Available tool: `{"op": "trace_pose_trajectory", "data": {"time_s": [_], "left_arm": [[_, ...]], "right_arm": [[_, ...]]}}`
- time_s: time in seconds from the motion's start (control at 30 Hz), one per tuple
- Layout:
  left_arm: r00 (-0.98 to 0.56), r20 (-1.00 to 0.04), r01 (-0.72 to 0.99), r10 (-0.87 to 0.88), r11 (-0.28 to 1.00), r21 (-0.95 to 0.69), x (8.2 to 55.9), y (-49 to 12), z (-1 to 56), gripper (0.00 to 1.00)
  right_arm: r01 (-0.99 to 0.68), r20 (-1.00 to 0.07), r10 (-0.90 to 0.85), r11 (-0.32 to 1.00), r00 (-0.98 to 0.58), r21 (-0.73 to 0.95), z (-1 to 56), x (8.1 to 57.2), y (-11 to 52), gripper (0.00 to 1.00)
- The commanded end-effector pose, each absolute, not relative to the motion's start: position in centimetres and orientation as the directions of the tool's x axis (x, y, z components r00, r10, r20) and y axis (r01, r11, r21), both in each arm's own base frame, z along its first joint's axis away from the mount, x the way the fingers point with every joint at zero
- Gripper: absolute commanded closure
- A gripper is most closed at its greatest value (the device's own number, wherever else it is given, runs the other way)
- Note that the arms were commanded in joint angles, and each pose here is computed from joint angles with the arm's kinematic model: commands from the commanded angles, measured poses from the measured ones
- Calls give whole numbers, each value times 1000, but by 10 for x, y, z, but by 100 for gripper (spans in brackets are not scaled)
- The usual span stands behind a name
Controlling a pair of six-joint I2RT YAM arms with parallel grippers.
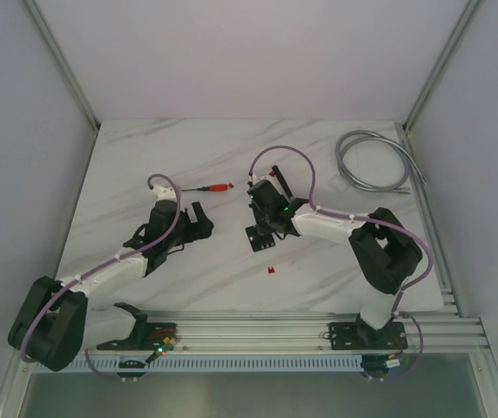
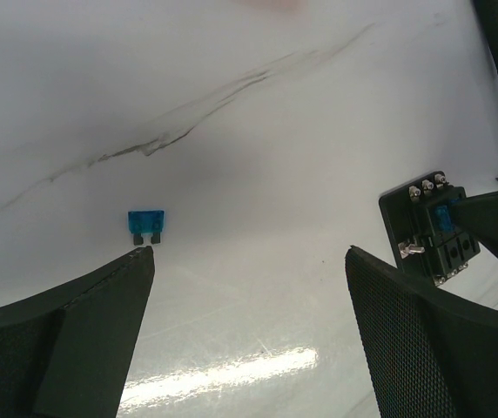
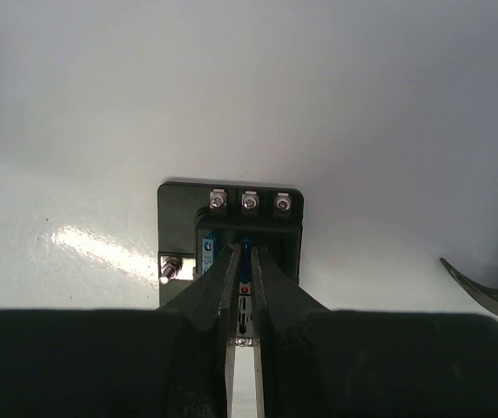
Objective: Snap on the fuse box
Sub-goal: Install the fuse at the fuse box base.
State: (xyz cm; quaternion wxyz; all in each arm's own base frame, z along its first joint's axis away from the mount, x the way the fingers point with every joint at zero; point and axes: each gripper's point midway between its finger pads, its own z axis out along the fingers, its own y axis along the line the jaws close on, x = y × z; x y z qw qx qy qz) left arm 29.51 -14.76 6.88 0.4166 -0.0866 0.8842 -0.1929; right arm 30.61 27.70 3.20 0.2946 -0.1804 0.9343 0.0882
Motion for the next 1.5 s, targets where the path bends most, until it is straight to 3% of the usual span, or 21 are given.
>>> {"op": "trace_pose_trajectory", "data": {"time_s": [0.0,0.2,0.4,0.73,1.2,1.47], "left_arm": [[-634,-705,-2,-318,912,-410,293,-143,68,0],[-634,-705,-3,-318,913,-409,293,-142,67,0],[-633,-706,2,-319,910,-414,293,-143,69,0],[-618,-715,9,-326,907,-421,292,-142,76,0],[-615,-718,5,-327,908,-418,291,-141,76,0],[-618,-716,5,-325,909,-417,291,-141,75,0]], "right_arm": [[-420,-216,-435,900,-874,-114,-47,237,210,100],[-431,-222,-450,893,-865,-130,-42,247,223,100],[-415,-146,-451,882,-880,-224,-52,242,205,100],[-493,-341,-482,868,-807,-61,14,245,249,100],[-500,-478,-439,866,-761,-1,45,272,283,72],[-484,-502,-423,875,-754,-10,54,274,279,71]]}}
